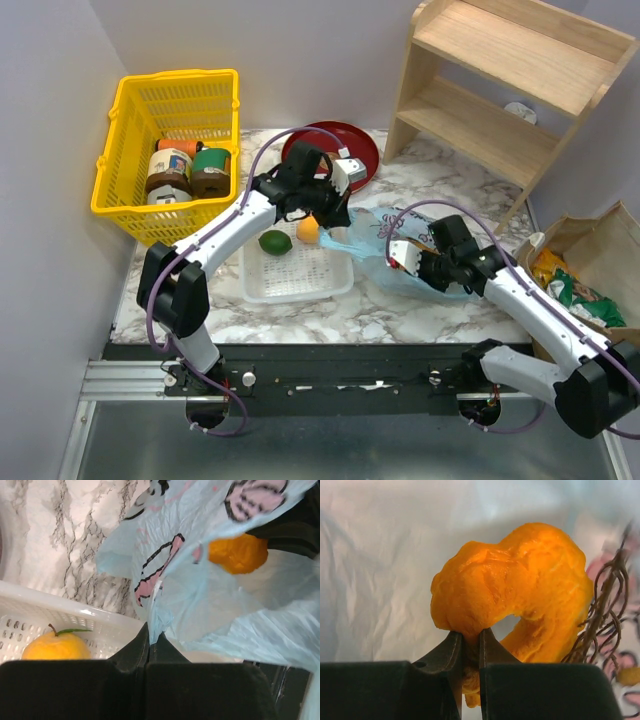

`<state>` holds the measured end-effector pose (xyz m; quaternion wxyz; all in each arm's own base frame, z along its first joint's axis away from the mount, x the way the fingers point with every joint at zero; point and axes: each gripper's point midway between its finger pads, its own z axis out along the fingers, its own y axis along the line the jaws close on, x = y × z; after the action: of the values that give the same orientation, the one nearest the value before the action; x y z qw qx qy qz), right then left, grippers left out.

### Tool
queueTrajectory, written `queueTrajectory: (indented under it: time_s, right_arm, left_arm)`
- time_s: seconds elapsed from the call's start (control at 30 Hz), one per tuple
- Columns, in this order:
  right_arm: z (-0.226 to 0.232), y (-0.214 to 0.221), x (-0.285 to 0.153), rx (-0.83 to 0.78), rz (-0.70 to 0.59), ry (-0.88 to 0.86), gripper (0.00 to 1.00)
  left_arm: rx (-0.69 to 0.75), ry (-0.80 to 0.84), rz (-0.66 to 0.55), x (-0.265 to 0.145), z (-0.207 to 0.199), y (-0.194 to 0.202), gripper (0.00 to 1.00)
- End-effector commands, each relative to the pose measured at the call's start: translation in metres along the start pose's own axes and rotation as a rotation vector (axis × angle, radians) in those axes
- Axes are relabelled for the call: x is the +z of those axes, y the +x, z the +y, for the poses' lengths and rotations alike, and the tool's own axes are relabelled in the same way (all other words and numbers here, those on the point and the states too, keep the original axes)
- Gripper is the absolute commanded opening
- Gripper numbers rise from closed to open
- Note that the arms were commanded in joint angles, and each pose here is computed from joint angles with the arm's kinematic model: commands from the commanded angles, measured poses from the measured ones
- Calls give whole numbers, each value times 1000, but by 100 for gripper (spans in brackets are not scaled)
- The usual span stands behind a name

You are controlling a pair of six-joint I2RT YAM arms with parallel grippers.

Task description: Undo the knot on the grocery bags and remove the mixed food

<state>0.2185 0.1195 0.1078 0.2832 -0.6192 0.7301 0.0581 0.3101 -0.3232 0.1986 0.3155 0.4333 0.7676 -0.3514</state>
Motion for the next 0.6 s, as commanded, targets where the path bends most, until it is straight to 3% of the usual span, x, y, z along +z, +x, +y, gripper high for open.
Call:
queueTrajectory:
  time_s: [0.0, 0.1, 0.17, 0.2, 0.23, 0.37, 0.47, 0.57]
  right_arm:
    - [-29, 26, -6, 121, 94, 246, 0]
    - [-50, 34, -20, 206, 141, 372, 1]
    - [-39, 13, -24, 251, 40, 260, 0]
    - [-26, 8, -32, 268, 11, 176, 0]
    - [-16, -23, -40, 249, -116, 85, 0]
    - [14, -75, -76, 243, -345, -77, 0]
    - [14, -81, -86, 262, -340, -99, 0]
    - [31, -82, -90, 230, -336, -196, 2]
  left_arm:
    - [86, -19, -35, -14, -9, -20, 0]
    - [99, -33, -1, -12, -10, -15, 0]
    - [95, -33, 24, -7, -14, -12, 1]
    - [82, -31, 33, -5, -15, -10, 10]
    - [78, -28, 34, -4, -17, -10, 11]
    - [156, -41, 18, 0, -29, -18, 9]
    - [190, -86, 47, 2, -21, -13, 6]
    - [199, -93, 24, -1, -21, -21, 21]
